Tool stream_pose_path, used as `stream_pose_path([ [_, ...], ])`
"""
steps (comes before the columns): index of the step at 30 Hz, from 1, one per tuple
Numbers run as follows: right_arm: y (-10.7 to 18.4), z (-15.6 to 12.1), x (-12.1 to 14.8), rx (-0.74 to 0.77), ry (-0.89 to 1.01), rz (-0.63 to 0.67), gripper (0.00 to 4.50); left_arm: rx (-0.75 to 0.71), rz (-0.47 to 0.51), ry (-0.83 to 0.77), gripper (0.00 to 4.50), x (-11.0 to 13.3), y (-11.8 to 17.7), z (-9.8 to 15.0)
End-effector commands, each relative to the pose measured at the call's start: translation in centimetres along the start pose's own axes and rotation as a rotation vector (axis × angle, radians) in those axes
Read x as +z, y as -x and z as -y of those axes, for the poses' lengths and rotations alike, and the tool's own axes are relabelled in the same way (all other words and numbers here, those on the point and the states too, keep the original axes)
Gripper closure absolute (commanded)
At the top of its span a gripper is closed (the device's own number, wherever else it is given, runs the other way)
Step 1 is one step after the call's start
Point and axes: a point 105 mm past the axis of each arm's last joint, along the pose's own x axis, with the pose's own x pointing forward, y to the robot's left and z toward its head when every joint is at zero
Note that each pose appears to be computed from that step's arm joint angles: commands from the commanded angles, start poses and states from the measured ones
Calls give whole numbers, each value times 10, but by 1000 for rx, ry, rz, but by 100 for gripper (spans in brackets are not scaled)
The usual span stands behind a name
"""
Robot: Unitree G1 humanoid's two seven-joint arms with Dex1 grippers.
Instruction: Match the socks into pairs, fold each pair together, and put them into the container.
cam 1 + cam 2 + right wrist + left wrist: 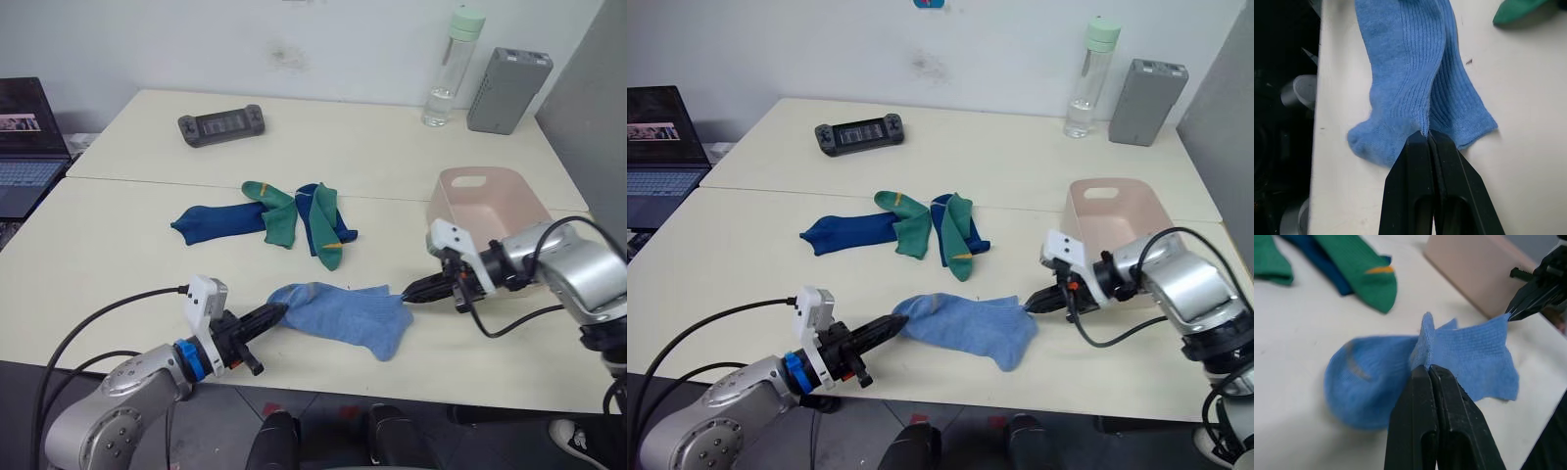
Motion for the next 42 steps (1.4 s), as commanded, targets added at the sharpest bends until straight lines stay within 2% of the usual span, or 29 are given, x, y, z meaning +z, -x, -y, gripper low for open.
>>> stream_pose_path([
  [1, -1, 10, 8, -48, 60, 11, 448, 3, 42, -55, 450, 8, 1, -2],
  [17, -13, 28, 22, -105, 123, 53, 448, 14, 38, -70, 450, 8, 10, -8],
  [24, -22, 31, 20, -111, 128, 48, 448, 39, 35, -92, 450, 9, 10, -18],
  [32, -17, 34, 15, -118, 122, 40, 448, 37, 46, -106, 450, 12, 7, -21],
  [38, -17, 31, 12, -109, 110, 33, 448, 27, -24, -107, 450, -2, 7, -21],
  [42, -19, 28, 9, -98, 121, 25, 448, 37, -38, -111, 450, -4, 7, -24],
])
